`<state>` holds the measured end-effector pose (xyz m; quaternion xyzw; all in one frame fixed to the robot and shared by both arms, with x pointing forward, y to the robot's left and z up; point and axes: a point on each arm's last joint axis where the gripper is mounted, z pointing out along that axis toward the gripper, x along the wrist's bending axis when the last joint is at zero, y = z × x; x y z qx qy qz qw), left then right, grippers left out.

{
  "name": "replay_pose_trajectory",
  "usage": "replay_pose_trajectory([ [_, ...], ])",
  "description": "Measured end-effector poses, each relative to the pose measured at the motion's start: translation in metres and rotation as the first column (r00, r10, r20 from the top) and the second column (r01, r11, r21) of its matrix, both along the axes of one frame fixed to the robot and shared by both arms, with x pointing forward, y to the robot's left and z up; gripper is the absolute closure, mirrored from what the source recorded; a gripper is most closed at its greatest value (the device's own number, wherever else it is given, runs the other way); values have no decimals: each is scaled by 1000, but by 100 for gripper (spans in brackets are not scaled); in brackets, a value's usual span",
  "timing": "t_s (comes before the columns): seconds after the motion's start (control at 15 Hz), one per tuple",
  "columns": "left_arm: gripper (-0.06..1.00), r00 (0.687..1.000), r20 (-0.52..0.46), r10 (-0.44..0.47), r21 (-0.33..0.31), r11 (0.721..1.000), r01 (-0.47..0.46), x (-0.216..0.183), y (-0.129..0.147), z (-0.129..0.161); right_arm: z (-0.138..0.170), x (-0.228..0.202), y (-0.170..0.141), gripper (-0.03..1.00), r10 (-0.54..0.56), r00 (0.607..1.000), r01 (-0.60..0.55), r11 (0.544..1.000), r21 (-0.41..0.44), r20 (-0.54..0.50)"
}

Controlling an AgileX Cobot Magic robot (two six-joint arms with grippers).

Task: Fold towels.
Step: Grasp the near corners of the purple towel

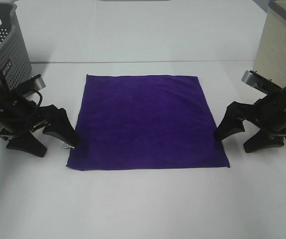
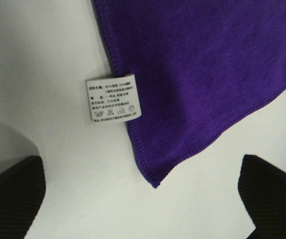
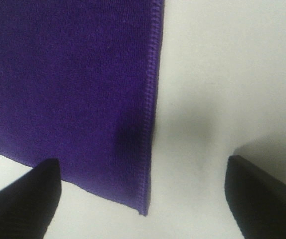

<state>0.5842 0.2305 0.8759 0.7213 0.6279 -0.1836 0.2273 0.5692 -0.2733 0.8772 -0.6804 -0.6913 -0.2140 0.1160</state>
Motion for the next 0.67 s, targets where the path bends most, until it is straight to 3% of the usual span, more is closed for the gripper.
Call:
replay_pose_trajectory([
  [0.13, -5, 1000, 8, -25, 9, 1000, 25, -1, -15, -2, -3, 1, 5, 10, -6, 1000, 6, 1000, 19, -12],
  [0.27, -2, 999, -31, -25, -1, 1000, 25, 1, -44, -6, -8, -1, 32, 12, 56, 998, -56, 998, 28, -33],
  [0.47, 10, 997, -81, -14, -12, 1000, 13, 5, -77, -9, -12, -4, 59, 17, 83, 996, -82, 996, 20, -41],
  [0.67, 22, 992, -125, -5, -15, 1000, 3, 7, -97, -14, -12, -5, 64, 25, 85, 996, -85, 996, 6, -34],
])
